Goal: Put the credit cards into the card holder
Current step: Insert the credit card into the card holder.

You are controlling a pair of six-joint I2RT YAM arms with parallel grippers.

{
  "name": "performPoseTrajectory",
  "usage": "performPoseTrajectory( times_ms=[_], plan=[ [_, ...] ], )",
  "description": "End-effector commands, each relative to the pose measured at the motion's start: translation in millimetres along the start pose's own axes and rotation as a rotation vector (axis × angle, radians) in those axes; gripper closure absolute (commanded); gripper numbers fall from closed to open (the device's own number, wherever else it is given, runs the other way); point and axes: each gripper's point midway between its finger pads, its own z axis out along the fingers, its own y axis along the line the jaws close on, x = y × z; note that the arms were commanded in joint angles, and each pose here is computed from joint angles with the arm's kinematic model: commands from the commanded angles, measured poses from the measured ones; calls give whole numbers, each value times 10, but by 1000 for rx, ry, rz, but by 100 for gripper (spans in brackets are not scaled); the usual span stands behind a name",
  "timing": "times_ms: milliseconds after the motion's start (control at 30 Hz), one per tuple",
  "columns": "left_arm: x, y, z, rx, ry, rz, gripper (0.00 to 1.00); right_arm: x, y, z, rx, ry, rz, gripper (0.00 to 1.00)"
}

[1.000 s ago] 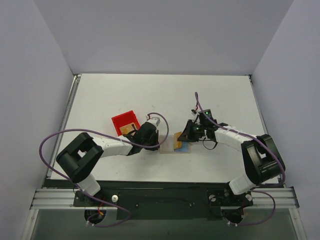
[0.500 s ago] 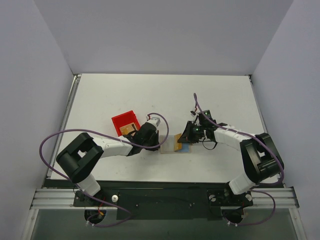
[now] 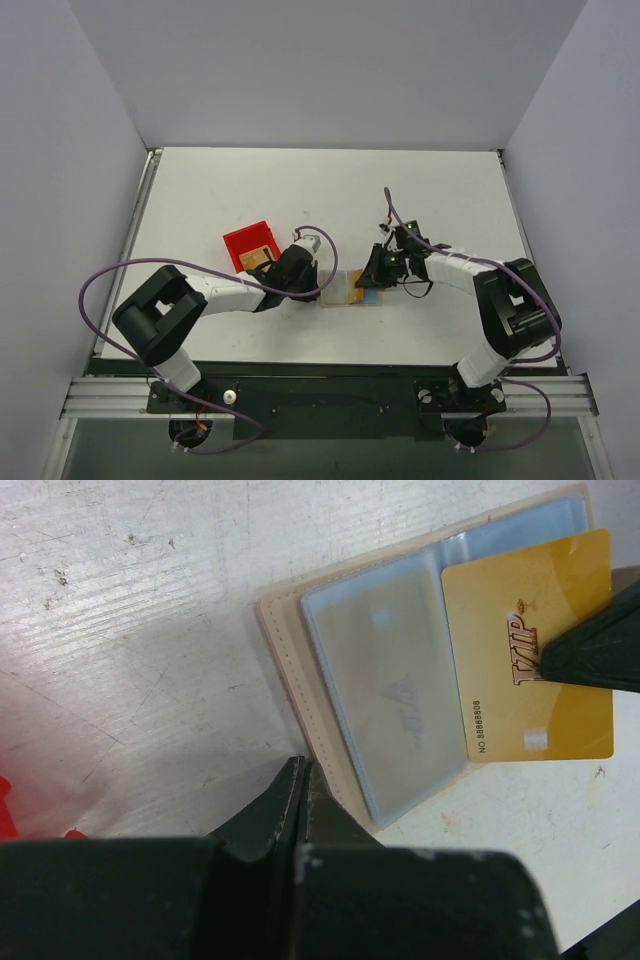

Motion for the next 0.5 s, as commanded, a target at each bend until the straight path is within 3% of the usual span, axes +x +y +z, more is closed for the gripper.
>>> performPoseTrajectory(
  times_ms=[0, 467],
  plan=[
    [18, -6, -1, -7, 16, 11, 100, -110, 60, 6, -18, -9, -22, 100],
    [13, -10, 32, -11, 24, 21, 100, -112, 80, 55, -38, 14, -51, 100]
  ],
)
